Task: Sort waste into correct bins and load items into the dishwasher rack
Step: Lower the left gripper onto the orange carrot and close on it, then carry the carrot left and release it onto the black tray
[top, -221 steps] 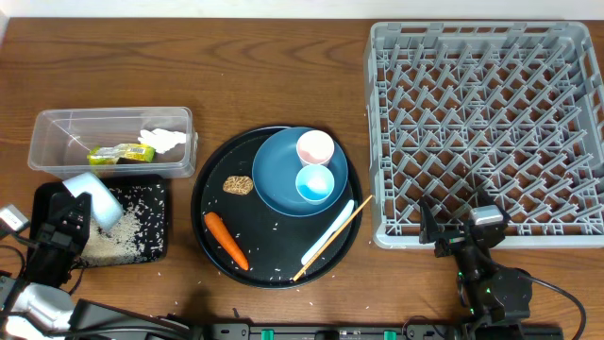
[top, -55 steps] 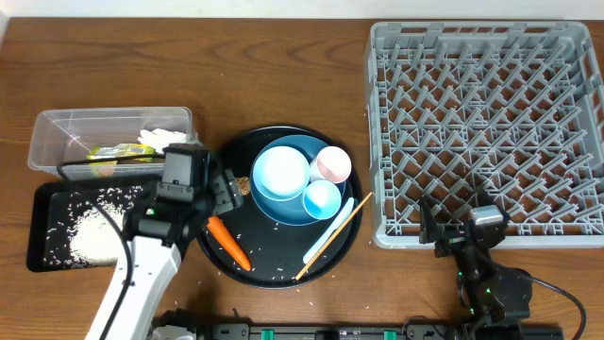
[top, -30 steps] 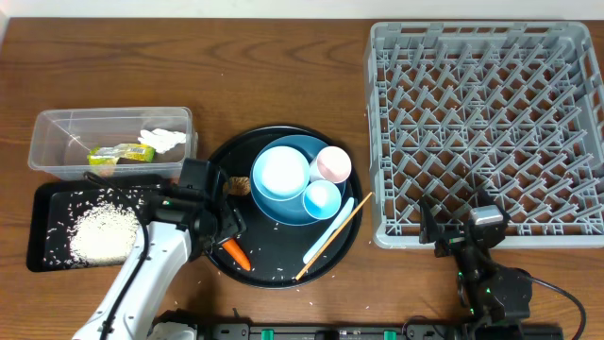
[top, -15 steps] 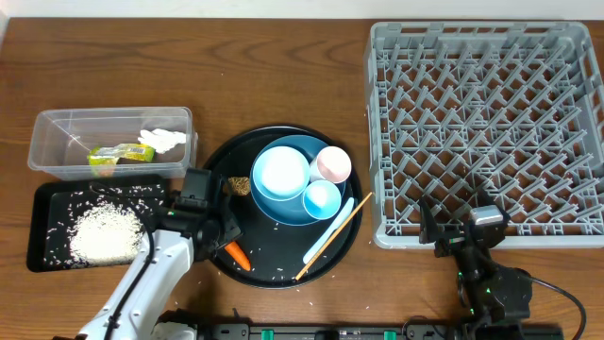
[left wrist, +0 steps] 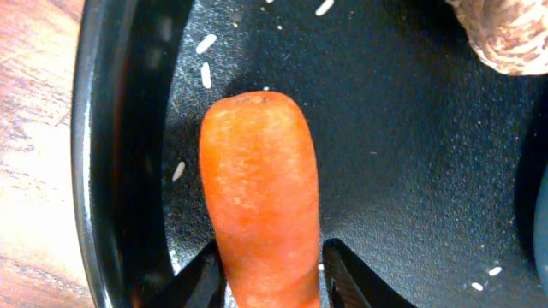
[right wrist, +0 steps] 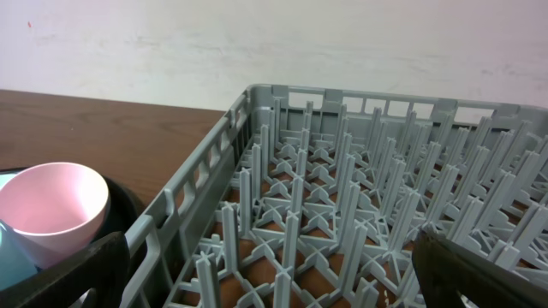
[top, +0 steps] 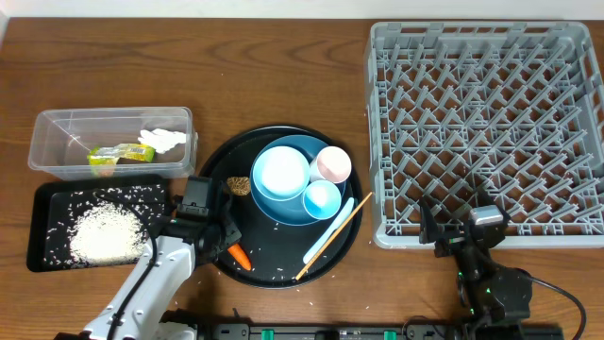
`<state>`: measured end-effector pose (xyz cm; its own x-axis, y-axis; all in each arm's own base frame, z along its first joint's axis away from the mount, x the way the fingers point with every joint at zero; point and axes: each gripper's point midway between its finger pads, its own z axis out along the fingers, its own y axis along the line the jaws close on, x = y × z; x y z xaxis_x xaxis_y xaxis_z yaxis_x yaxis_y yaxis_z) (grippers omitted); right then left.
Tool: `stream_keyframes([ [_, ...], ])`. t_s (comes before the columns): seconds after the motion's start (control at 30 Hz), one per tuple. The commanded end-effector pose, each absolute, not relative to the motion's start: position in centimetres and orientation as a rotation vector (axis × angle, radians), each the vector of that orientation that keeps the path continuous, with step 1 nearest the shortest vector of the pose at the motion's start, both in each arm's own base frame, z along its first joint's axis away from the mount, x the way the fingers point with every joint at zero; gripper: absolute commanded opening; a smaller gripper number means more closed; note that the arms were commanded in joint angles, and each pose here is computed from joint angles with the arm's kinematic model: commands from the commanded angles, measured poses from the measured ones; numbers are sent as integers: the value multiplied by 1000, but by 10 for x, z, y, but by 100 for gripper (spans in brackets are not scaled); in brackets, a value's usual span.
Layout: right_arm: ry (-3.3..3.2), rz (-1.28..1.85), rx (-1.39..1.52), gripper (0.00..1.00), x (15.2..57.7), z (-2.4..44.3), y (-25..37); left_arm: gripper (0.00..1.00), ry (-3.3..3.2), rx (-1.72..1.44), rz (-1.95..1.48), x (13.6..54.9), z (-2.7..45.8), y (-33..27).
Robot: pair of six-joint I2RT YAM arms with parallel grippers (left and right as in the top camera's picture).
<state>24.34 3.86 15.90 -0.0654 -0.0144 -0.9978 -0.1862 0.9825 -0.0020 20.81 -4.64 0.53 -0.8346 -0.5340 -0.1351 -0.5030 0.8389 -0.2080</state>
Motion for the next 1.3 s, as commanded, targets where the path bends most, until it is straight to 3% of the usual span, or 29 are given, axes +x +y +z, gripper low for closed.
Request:
stream_keyframes([
  [0.0, 1632, 145, -169, 99, 243, 158, 41, 36, 2829, -824, -233, 207, 3, -44],
  [0.23, 1632, 145, -169, 99, 243, 158, 41, 19, 2822, -821, -238, 209, 4, -45],
  [0.47, 1631, 145, -169, 99, 243, 158, 41, 18, 2789, -806, -270, 221, 13, -48],
  [0.83, 1632, 145, -169, 99, 243, 158, 41, 19, 2729, -732, -266, 255, 77, -46],
  [1.07, 1632, 145, -169, 99, 243, 158, 41, 19, 2564, -984, -221, 278, 123, 19],
  [1.27, 1632, 145, -169, 99, 243, 158, 41, 19, 2400, -1297, -145, 262, 130, 100],
])
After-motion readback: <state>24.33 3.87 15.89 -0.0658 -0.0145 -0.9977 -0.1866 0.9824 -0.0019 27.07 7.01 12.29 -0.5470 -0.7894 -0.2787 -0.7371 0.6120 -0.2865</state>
